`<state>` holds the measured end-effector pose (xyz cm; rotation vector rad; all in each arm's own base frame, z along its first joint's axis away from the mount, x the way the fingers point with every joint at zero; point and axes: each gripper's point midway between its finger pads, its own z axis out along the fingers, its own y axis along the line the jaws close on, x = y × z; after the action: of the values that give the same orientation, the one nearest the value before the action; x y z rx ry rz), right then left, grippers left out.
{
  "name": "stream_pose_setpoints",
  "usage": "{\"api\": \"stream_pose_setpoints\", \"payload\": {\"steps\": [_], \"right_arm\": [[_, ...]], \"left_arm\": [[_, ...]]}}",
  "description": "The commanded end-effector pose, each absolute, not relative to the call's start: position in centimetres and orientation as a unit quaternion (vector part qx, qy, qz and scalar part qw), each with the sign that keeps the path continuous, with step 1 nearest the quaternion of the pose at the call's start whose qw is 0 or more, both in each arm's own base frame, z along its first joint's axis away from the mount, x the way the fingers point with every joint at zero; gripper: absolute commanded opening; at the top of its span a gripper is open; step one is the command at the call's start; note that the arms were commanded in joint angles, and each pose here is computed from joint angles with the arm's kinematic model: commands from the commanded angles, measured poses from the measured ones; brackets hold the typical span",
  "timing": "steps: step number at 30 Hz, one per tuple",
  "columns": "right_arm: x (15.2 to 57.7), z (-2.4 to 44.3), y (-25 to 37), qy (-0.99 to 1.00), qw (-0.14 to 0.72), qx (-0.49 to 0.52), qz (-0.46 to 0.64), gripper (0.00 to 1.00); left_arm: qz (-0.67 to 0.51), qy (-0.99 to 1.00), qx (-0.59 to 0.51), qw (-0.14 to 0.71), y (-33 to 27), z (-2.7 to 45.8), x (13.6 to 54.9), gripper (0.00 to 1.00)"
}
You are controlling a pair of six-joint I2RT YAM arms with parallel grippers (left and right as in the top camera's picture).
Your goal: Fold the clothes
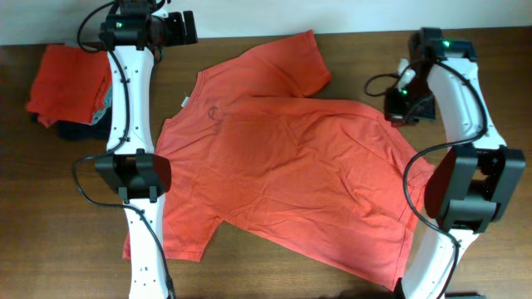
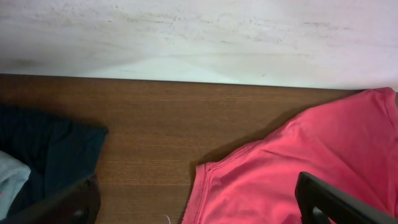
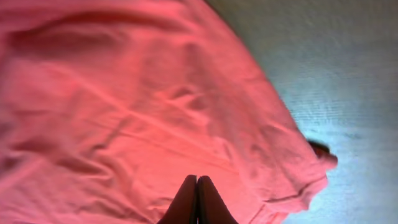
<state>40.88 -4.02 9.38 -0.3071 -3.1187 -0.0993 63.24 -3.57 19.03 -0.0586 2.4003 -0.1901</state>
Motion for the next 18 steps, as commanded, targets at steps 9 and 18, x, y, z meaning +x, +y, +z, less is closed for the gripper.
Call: {"api": "stream_pose_setpoints", "payload": {"steps": [9,18], "right_arm": [[39.0,4.1,-5.3,-0.990,0.029,-0.131,-0.036,0.04],[39.8,1.1,-6.3,-0.988,-0.006,-0.156,-0.010,0.04]], "left_arm": [[-0.080,0.927,-0.020,0.367,-3.8,20.2,63.1,0.99],[-0.080,0.927,-0.020,0.367,-3.8,20.2,63.1,0.99]]}}
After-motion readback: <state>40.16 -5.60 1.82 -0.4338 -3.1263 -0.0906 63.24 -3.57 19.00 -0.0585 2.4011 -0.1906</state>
